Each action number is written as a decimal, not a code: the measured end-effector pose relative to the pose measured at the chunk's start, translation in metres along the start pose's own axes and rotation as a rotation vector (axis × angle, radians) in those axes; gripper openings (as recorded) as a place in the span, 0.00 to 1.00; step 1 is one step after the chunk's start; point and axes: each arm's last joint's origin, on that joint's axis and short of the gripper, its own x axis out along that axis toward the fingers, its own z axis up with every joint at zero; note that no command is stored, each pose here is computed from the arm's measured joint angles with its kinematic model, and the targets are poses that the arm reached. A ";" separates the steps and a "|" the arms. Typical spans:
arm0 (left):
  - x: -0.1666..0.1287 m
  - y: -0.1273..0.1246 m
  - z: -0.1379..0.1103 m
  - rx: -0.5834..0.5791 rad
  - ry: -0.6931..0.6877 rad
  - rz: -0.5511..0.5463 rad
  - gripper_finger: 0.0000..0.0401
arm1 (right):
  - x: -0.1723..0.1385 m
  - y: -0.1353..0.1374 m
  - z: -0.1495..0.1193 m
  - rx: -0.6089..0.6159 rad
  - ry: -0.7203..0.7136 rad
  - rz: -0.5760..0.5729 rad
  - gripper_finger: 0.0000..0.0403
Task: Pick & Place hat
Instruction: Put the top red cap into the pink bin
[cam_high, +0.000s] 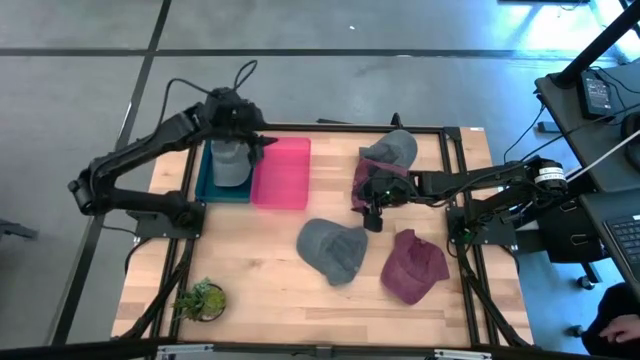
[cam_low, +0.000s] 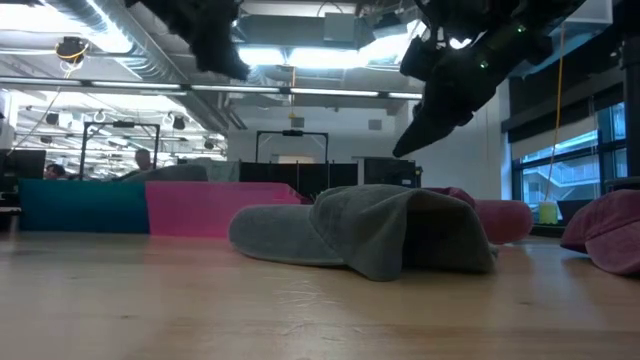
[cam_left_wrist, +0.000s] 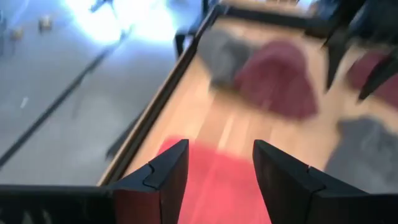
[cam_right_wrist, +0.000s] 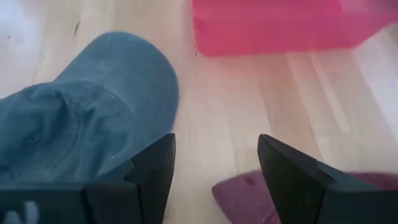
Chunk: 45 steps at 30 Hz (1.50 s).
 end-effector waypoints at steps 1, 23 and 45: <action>0.005 -0.004 0.000 0.005 -0.039 -0.012 0.43 | 0.000 0.000 -0.001 0.009 0.009 0.000 0.56; 0.054 -0.074 -0.060 -0.061 -0.392 -0.233 0.43 | -0.002 -0.029 -0.014 0.418 0.067 -0.412 0.56; 0.053 -0.079 -0.058 -0.056 -0.426 -0.222 0.44 | -0.008 -0.080 -0.029 0.345 0.220 -0.463 0.56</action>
